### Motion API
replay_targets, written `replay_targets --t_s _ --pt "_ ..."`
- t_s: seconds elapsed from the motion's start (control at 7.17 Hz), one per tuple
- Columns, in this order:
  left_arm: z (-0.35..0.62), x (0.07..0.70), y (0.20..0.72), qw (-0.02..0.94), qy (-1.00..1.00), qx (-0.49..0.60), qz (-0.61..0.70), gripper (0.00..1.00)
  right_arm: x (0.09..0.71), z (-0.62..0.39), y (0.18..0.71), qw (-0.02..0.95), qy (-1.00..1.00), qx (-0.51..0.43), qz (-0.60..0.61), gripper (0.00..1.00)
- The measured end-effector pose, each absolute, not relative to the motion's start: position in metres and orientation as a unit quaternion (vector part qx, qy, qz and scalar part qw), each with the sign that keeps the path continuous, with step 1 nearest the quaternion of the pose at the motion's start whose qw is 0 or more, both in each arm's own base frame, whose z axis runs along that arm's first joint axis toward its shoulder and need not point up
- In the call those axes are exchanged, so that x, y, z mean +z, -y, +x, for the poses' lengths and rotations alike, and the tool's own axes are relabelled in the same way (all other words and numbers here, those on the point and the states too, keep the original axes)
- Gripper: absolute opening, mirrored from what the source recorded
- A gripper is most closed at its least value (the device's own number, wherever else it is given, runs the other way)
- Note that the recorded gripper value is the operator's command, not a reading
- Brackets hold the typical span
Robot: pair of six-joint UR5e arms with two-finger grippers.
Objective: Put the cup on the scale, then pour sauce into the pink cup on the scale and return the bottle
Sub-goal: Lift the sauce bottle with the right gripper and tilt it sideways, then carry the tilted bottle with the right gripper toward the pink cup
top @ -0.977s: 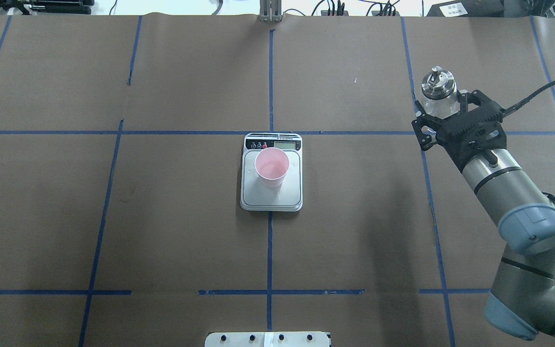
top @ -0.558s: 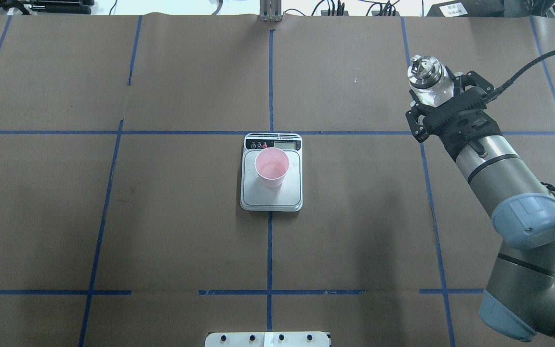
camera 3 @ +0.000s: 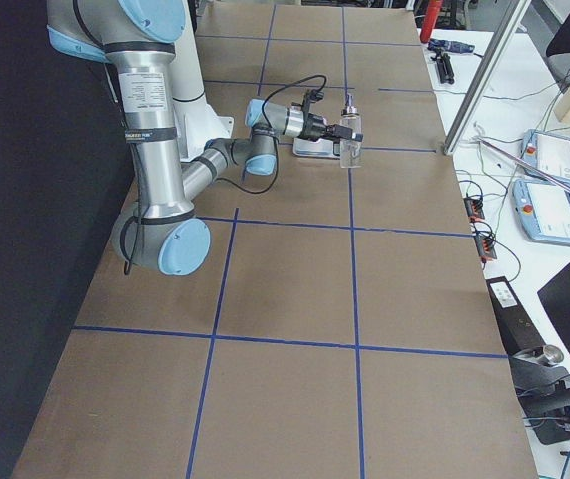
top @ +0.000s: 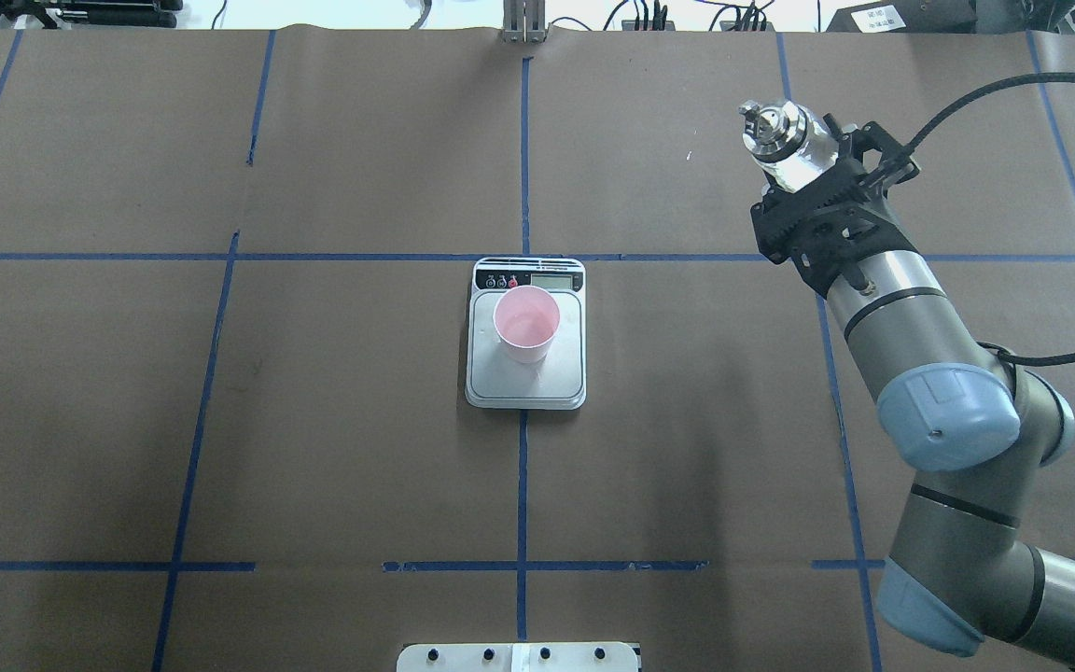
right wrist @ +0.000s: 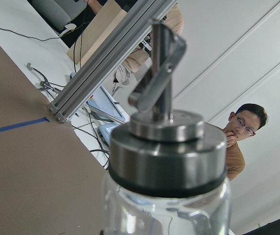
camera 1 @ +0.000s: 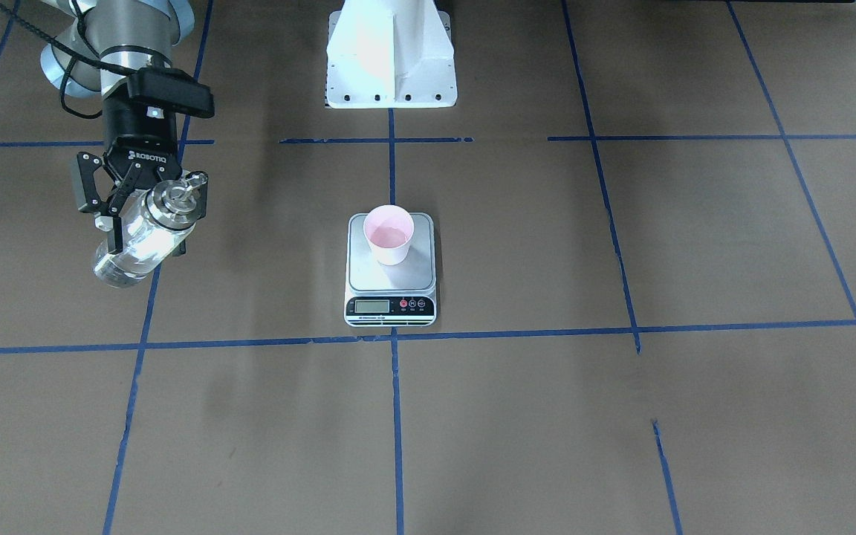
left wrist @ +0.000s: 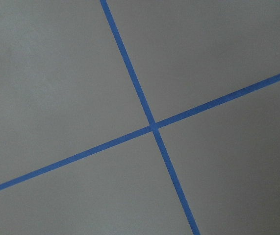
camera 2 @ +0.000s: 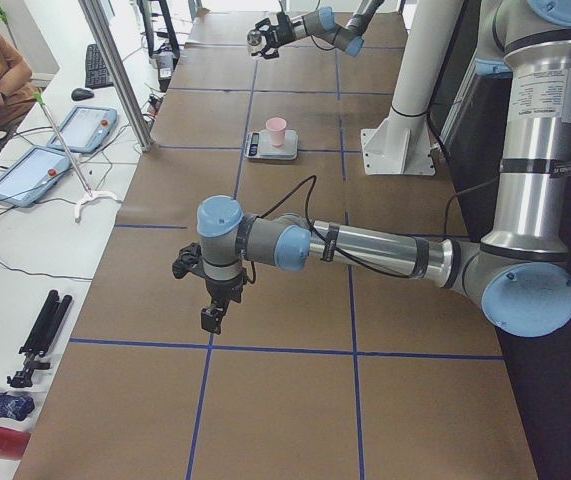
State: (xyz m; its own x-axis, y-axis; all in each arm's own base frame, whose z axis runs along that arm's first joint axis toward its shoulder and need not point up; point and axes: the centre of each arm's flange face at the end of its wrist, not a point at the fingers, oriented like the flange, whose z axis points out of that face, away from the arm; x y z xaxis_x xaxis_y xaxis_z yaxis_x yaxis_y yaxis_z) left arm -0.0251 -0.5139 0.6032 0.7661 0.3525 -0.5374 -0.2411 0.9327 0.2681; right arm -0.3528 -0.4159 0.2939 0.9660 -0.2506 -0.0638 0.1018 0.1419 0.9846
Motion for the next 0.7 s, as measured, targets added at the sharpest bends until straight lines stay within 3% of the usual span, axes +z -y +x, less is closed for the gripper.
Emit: replay_targets --t_s 0.7 --pt "-0.041 0.649 0.508 0.912 -0.36 0.18 0.078 1.0 0.256 -0.401 0.396 0.748 -0.024 -0.152 0.645 0.0"
